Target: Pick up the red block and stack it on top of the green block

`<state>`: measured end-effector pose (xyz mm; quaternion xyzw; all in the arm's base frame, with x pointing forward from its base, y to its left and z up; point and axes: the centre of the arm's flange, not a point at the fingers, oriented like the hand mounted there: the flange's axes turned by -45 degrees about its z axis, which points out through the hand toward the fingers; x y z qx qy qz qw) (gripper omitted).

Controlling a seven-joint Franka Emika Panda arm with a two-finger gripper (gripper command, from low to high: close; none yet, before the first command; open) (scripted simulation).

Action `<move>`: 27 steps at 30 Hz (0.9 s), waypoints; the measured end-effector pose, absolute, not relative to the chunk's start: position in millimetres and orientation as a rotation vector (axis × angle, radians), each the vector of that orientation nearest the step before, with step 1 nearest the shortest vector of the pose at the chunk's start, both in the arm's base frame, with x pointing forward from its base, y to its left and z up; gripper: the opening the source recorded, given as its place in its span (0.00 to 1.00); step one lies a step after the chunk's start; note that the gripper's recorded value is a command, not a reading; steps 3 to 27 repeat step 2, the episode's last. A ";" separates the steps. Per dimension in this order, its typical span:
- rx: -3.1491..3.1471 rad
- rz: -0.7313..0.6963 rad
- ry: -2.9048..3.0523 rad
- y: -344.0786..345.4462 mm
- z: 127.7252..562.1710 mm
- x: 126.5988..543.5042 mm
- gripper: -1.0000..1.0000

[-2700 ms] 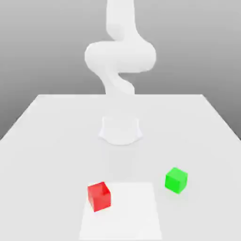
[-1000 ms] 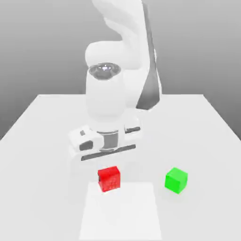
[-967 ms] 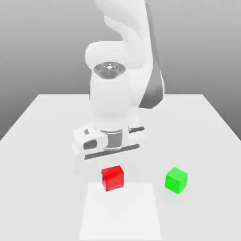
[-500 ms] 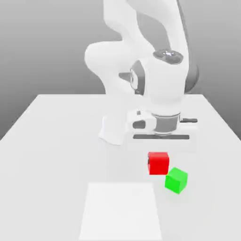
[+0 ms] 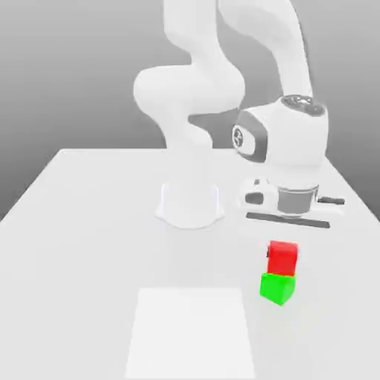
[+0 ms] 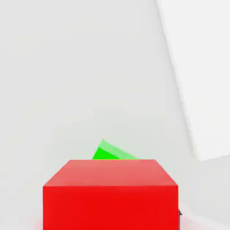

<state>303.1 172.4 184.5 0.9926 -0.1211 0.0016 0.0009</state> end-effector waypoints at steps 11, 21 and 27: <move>3.117 0.005 -0.380 172.4 184.5 303.1 1.00; 3.117 0.005 -0.380 172.4 184.5 303.1 1.00; 3.117 0.005 -0.380 172.4 184.5 303.1 1.00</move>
